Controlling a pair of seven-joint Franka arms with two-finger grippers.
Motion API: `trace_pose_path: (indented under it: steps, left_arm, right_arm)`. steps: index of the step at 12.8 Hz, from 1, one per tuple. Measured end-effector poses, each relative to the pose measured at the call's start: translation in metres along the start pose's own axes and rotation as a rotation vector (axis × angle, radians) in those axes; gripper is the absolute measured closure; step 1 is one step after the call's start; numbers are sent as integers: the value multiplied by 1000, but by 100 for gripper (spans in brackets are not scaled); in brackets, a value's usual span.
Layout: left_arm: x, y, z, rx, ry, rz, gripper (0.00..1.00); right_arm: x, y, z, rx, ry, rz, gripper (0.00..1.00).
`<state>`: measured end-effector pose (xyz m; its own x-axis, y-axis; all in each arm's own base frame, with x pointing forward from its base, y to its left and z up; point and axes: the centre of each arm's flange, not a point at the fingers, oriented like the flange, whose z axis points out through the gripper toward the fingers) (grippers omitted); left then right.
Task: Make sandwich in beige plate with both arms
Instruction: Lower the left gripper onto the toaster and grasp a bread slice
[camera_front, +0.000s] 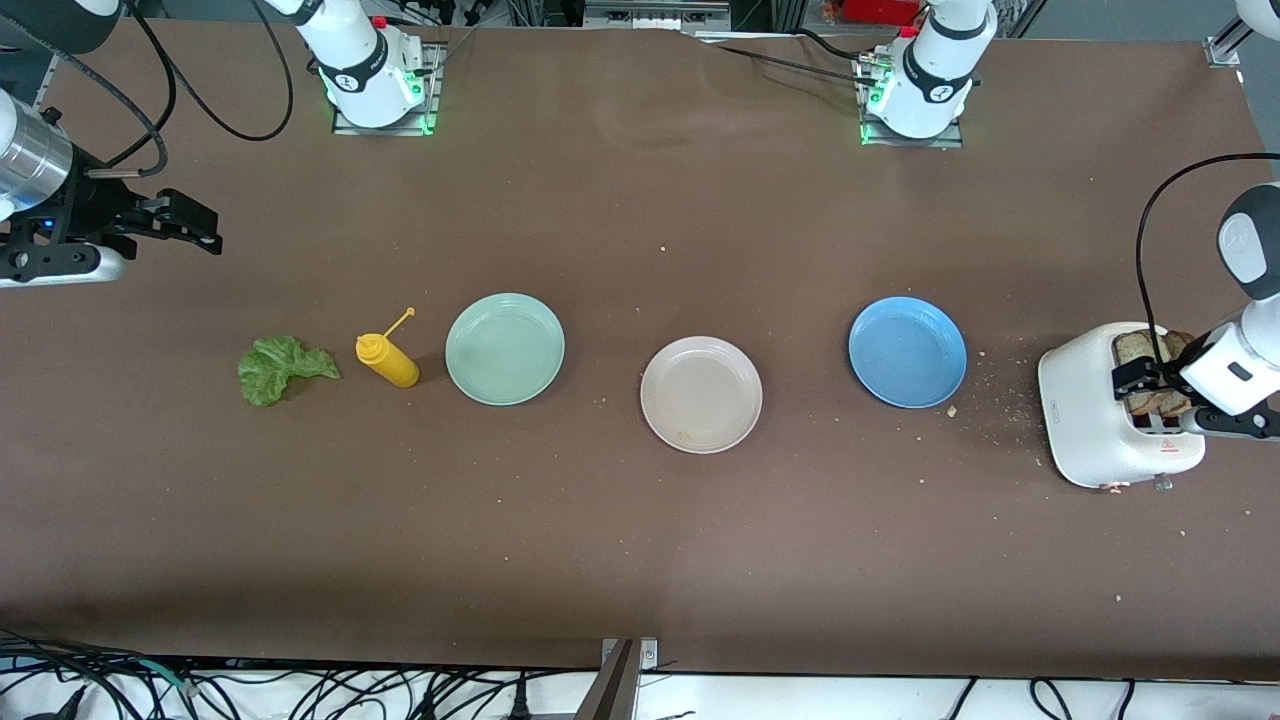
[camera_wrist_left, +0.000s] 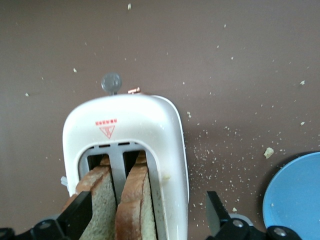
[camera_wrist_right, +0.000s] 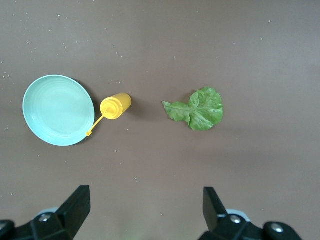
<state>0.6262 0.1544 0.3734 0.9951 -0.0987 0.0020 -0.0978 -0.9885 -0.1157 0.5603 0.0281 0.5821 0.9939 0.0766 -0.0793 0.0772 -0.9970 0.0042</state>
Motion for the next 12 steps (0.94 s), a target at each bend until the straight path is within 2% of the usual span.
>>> trace_pose_path:
  steps: [1, 4, 7, 8, 12]
  left_arm:
    - [-5, 1, 4, -3, -12, 0, 7]
    - [-17, 2, 5, -4, -30, -3, 46]
    - [-21, 0, 1, -5, -45, -7, 80]
    - [-21, -1, 0, -4, -44, -8, 85]
    - [-24, -2, -15, -5, -72, -13, 89]
  right_arm:
    - [0, 0, 0, 0, 0, 0, 0]
    - [0, 0, 0, 0, 0, 0, 0]
    - [0, 0, 0, 0, 0, 0, 0]
    - [0, 0, 0, 0, 0, 0, 0]
    - [0, 0, 0, 0, 0, 0, 0]
